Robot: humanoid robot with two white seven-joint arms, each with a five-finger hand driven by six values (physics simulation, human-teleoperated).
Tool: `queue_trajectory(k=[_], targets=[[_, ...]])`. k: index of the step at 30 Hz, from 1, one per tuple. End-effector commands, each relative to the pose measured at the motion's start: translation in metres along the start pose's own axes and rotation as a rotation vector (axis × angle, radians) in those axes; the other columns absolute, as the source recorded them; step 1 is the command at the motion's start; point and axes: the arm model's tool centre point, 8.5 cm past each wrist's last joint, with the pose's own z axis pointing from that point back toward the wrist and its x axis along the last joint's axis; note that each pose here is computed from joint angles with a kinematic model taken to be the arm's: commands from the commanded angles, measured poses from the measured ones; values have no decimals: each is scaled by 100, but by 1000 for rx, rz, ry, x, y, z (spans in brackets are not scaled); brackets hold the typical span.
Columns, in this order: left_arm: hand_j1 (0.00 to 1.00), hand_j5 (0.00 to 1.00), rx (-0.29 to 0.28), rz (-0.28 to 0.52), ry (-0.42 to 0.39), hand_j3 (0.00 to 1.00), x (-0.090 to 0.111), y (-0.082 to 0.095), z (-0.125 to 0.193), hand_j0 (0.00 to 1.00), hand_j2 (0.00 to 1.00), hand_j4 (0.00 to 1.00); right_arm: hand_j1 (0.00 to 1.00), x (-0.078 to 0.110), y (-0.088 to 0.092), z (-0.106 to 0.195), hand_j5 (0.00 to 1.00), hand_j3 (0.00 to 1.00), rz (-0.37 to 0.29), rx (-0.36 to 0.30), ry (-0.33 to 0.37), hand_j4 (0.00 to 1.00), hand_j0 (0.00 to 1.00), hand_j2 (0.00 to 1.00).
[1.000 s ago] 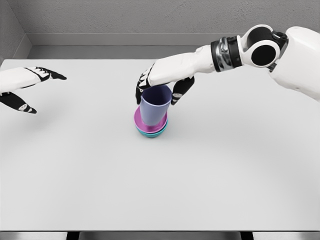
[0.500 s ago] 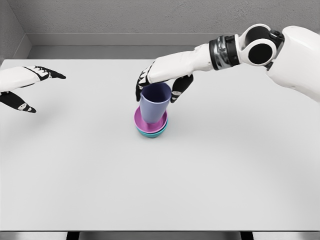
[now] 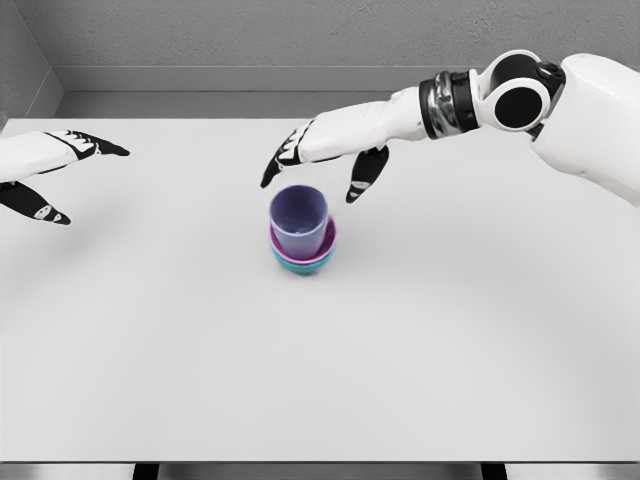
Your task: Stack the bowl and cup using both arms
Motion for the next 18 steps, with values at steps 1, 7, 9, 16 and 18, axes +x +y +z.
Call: queue_trajectory(k=[1,7,9,16,18], targets=[[100,100,4,6,2,100,-1,0,1,100,100,100,100,-1,-1,0,100,100,-6,-7,1,100,100,100],[100,100,-1,5,-5,100,1,-1,-2,100,100,100,100,-6,-9,21,100,100,-9,-58,28,100,100,100],[100,100,4,3,-2,100,1,0,-2,100,100,100,100,-23,0,59,100,100,-58,-113,96,100,100,100],[100,100,-1,18,16,100,-6,-5,-3,100,100,100,100,-64,99,196,100,100,-312,-323,357,100,100,100],[100,100,3,22,8,100,-4,-5,-7,100,100,100,100,-63,97,207,100,100,-327,-354,361,100,100,100]])
